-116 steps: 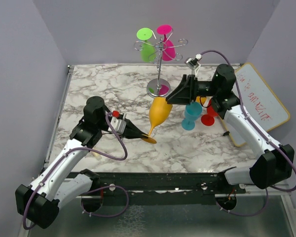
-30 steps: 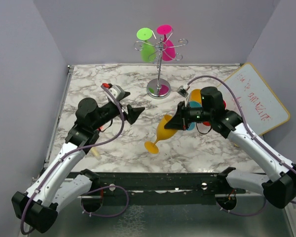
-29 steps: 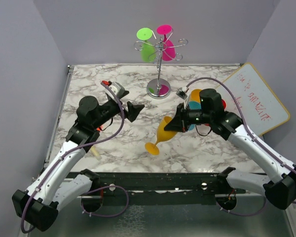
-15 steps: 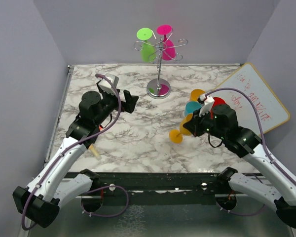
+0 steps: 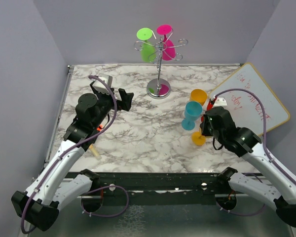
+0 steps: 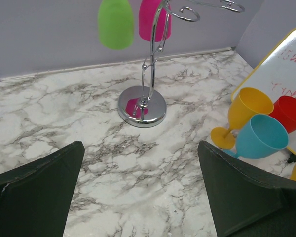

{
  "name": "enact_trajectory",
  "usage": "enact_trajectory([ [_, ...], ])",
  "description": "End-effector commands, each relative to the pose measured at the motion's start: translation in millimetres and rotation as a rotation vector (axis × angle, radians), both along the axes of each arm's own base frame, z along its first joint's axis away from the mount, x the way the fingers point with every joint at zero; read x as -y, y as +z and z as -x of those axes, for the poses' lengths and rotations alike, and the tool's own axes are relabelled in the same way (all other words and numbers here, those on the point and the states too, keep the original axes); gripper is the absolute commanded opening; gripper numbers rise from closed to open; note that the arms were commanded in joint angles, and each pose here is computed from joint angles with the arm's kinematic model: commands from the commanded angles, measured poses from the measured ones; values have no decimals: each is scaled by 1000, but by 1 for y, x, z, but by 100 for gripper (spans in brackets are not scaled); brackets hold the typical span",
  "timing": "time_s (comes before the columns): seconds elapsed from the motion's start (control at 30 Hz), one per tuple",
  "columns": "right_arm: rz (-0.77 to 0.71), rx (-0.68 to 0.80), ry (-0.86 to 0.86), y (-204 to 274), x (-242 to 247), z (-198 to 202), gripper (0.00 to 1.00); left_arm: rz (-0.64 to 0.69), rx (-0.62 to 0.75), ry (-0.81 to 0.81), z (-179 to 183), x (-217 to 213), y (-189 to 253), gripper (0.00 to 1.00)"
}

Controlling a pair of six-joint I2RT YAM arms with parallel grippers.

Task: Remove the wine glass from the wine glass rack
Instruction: Place the wine glass at the center of the board.

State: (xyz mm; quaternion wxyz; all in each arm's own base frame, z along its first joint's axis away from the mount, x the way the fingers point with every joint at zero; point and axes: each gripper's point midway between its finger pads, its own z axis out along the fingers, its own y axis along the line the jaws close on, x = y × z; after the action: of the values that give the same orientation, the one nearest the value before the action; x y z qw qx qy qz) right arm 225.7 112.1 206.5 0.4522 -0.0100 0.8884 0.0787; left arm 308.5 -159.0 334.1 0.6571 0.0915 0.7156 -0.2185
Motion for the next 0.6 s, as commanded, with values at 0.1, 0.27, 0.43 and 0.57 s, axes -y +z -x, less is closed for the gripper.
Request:
enact_trajectory([
  [0.1, 94, 14, -258, -7, 34, -15, 1, 9, -8, 16, -2, -2, -3, 99],
  [0.27, 26, 101, -336, -2, 30, -34, 1, -6, -85, 0, -8, 5, -17, 99],
  [0.43, 50, 92, -401, -15, 37, -41, 1, -16, -106, -24, -7, 9, -21, 99],
  [0.57, 50, 87, -413, -24, 39, -45, 1, -15, -85, -27, -5, 8, -18, 99],
])
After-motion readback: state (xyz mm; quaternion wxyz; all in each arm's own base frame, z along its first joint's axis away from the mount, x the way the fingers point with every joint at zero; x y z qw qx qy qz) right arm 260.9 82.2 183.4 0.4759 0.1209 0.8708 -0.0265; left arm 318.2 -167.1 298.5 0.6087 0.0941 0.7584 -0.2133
